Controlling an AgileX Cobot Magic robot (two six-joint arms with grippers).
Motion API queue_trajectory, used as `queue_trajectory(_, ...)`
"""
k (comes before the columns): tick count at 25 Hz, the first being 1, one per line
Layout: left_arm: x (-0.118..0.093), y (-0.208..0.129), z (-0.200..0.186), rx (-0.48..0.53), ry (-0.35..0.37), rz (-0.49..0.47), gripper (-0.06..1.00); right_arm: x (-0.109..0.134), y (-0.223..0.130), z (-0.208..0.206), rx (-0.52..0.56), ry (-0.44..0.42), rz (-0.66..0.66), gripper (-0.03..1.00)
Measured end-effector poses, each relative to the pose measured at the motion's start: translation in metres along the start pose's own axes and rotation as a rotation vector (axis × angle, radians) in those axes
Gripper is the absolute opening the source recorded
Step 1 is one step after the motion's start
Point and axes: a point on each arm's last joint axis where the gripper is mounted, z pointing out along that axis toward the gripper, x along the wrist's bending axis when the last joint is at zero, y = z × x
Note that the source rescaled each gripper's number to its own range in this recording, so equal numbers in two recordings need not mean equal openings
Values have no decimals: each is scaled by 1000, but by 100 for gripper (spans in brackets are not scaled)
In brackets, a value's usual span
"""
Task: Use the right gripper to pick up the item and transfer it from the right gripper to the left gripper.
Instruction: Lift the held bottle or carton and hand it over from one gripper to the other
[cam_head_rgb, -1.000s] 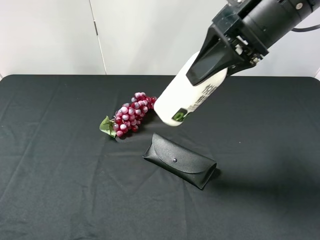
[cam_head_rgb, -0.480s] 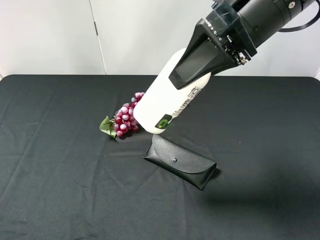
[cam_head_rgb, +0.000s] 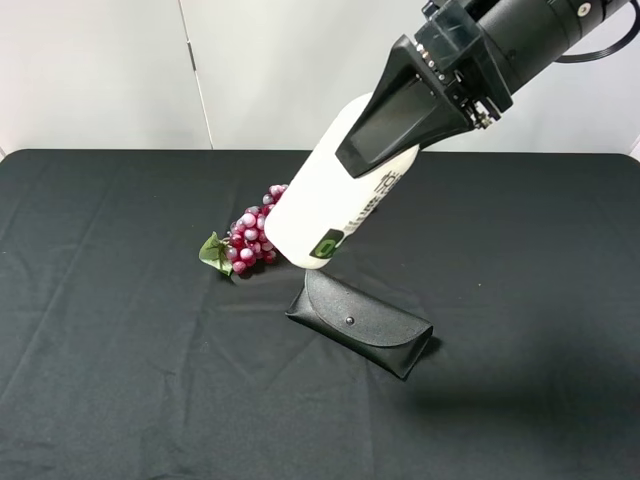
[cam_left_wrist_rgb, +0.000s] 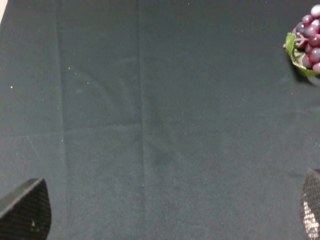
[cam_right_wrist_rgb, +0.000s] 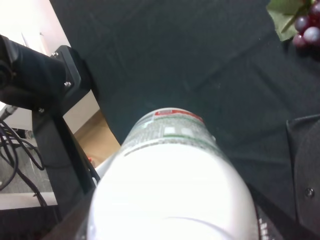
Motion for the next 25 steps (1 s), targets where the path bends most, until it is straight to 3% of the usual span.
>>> queue_trajectory(15,-14,61,24,88,-242,277,100,2,2,0,-21,27,-12,4)
queue_trajectory(25,-26,81,36,10,-384,355,100,4,3,0,-37,48,-2,4)
